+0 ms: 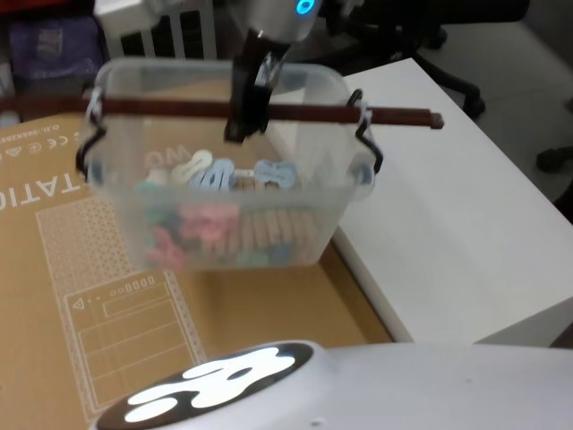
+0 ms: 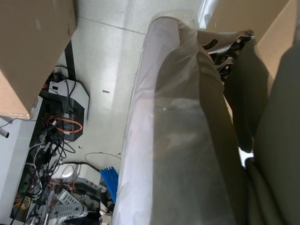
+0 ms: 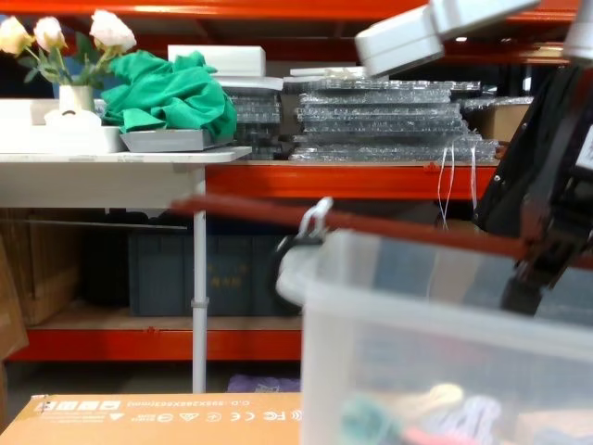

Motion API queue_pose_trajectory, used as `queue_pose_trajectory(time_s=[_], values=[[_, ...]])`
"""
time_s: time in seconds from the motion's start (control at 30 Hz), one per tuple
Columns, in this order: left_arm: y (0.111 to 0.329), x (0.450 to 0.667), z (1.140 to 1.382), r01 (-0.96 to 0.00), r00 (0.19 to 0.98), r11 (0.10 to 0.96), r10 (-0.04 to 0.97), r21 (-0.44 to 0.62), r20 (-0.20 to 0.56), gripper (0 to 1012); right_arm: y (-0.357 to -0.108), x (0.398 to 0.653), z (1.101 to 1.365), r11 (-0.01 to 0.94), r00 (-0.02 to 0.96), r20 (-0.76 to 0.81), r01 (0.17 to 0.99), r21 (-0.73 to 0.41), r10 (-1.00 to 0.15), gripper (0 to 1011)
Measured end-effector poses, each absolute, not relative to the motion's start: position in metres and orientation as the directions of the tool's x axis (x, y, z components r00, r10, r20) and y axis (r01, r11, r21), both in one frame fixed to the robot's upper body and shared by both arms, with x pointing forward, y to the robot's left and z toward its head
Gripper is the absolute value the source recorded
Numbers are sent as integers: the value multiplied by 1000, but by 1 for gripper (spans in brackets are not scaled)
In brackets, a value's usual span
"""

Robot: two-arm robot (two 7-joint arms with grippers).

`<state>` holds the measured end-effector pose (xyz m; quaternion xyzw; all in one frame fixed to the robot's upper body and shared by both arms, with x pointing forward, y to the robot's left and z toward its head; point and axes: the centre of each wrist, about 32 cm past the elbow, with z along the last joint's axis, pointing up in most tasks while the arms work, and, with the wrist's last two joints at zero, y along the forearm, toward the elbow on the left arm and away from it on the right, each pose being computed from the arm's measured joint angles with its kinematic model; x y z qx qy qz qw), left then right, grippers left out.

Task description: Use one hand to grasp the basket and place it at the designated location.

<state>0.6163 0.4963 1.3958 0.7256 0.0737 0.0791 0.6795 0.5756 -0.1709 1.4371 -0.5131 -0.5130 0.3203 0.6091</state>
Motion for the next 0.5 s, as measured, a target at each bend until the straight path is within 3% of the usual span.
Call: queue_pose_trajectory(time_s=[0.5], values=[[496, 616, 1396, -1, 977, -65, 214, 998, 15, 0, -232, 599, 1462, 277, 461, 342, 205, -939, 819, 0]])
